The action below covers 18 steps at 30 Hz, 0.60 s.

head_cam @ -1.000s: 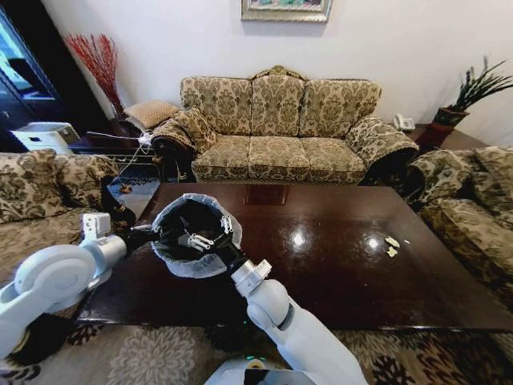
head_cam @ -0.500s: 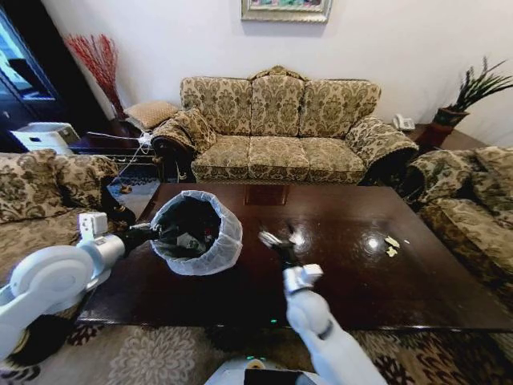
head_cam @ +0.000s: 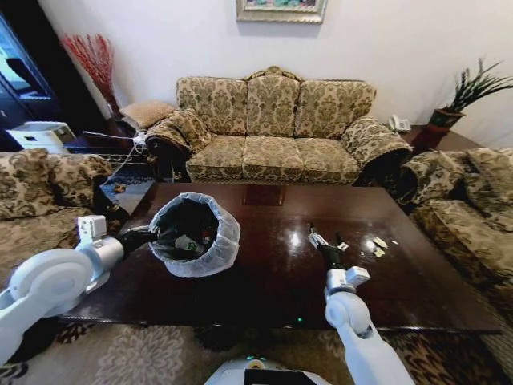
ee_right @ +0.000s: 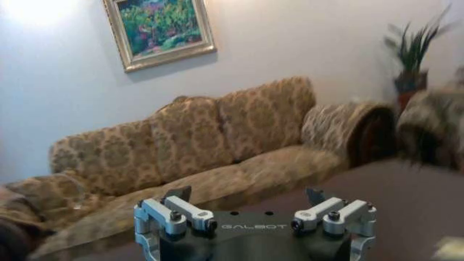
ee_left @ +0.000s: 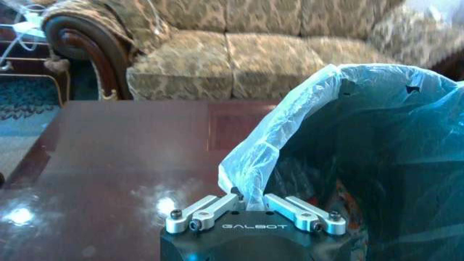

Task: Move to the front of the table and place the trash on the table into the trash bin.

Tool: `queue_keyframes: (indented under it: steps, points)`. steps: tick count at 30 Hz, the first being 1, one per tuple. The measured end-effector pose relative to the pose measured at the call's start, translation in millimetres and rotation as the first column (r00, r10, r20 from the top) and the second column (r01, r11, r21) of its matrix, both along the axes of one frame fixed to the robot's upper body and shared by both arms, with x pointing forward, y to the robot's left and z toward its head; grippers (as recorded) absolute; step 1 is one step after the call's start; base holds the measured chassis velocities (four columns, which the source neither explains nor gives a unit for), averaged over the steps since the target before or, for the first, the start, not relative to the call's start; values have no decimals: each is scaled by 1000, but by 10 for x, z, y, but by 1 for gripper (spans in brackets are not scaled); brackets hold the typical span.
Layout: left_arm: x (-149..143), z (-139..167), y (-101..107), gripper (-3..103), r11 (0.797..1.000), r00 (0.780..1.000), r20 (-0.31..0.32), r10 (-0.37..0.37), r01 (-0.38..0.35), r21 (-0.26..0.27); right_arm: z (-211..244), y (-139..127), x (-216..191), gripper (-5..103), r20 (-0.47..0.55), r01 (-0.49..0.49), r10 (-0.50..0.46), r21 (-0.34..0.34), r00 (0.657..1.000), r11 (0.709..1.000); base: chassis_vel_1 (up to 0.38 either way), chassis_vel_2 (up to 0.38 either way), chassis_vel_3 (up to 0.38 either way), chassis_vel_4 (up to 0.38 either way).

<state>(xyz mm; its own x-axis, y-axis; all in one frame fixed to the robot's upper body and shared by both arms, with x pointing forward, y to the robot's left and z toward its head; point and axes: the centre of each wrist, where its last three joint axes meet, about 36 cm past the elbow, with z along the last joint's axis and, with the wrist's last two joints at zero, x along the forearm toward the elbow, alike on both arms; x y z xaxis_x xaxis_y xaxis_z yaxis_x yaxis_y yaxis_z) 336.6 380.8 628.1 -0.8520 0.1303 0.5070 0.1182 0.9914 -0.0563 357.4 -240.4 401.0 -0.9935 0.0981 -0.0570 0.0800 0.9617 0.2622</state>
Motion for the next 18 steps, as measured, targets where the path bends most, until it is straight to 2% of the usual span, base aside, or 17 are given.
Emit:
queue_keyframes:
  steps: [1, 2, 4, 6, 10, 13, 18]
  points:
    - [0, 0, 0, 0, 1000, 1000, 0, 0, 0, 0, 0, 0, 0, 100, 0, 0, 0, 0, 1000, 1000, -332, -308, 286, 283]
    - [25, 19, 10, 0, 1000, 1000, -13, 0, 0, 21, -23, -45, 2, 100, 8, 8, -8, -29, 1000, 1000, -332, -308, 296, 298]
    - [122, 68, 48, 0, 997, 999, -44, 8, -4, 83, -131, -186, 10, 100, 41, 29, -24, -138, 999, 990, -303, -312, 294, 290]
    - [207, 100, 89, 0, 993, 998, -56, 17, -10, 115, -208, -288, 10, 100, 72, 31, -15, -221, 997, 975, -284, -291, 280, 292]
    - [321, 177, 110, 0, 990, 998, -61, 16, -8, 138, -256, -399, -4, 100, 64, 23, -6, -260, 998, 965, -210, -212, 195, 198]
    - [359, 208, 103, 0, 989, 998, -61, 11, -2, 145, -290, -486, -9, 100, 36, 14, -5, -264, 999, 964, -51, -79, 52, 9]
    - [383, 193, 96, 0, 989, 997, -74, 7, 4, 147, -500, -799, 40, 100, -40, 14, -27, -284, 999, 959, 18, 31, -6, -14]
